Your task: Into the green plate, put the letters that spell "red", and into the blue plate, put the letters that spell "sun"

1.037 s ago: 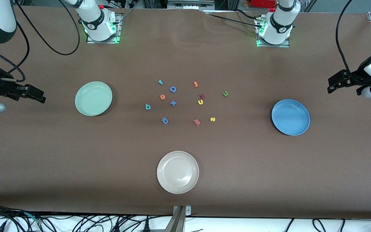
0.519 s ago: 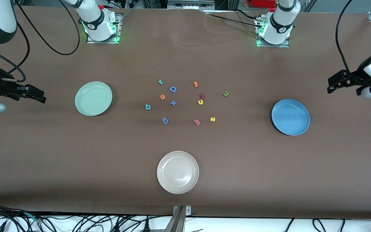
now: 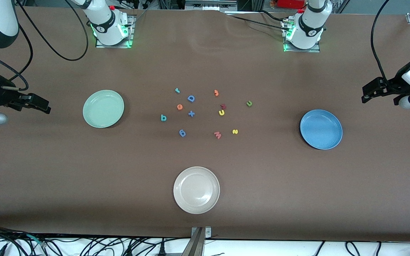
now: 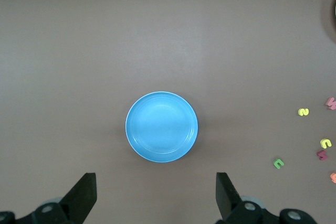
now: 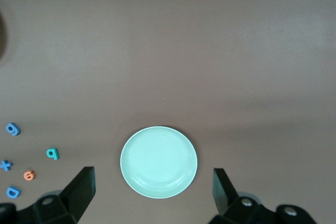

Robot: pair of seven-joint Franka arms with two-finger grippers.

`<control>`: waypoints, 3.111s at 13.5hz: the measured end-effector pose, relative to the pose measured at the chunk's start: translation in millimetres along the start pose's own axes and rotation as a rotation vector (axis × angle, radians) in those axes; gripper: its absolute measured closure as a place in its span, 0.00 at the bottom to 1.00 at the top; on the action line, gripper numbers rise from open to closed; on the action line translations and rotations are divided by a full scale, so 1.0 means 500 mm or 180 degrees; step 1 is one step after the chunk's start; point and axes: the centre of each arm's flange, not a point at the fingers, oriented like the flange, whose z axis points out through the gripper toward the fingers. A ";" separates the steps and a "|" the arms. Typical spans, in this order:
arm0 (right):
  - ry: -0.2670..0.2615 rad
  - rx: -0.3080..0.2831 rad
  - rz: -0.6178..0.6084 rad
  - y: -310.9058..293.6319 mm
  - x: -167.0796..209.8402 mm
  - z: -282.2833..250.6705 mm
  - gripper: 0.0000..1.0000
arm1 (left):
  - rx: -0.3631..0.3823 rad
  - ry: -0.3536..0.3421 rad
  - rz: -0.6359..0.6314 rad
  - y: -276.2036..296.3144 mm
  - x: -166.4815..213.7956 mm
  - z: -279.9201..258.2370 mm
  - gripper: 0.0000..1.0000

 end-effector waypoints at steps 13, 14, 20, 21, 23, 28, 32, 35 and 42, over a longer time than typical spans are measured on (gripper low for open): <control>-0.0007 -0.0001 0.0000 0.000 0.000 0.002 0.00 | 0.0000 -0.0006 0.0000 0.000 0.001 0.002 0.00; -0.0009 -0.0001 0.0000 0.000 -0.001 0.003 0.00 | 0.0000 -0.0007 0.0000 0.000 0.001 0.003 0.00; -0.0094 -0.0007 -0.0002 0.000 -0.006 0.018 0.00 | 0.0000 -0.0009 0.0001 0.000 0.001 0.003 0.00; -0.0117 -0.0008 -0.0020 -0.006 -0.008 0.021 0.00 | 0.0000 -0.0009 0.0001 0.000 0.001 0.003 0.00; -0.0289 -0.0016 -0.0110 -0.037 -0.021 0.036 0.00 | 0.0000 -0.0009 0.0001 0.000 0.001 0.003 0.00; -0.0522 -0.0071 -0.0186 -0.069 -0.014 0.105 0.00 | 0.0000 -0.0009 0.0002 0.001 0.001 0.003 0.00; -0.0541 -0.0081 -0.0164 -0.064 -0.010 0.115 0.00 | 0.0000 -0.0009 0.0002 0.001 0.001 0.003 0.00; -0.0538 -0.0081 -0.0161 -0.065 -0.010 0.115 0.00 | 0.0000 -0.0009 0.0002 0.001 0.001 0.003 0.00; -0.0558 -0.0075 -0.0154 -0.065 -0.021 0.093 0.00 | 0.0000 -0.0009 0.0002 0.001 0.001 0.003 0.00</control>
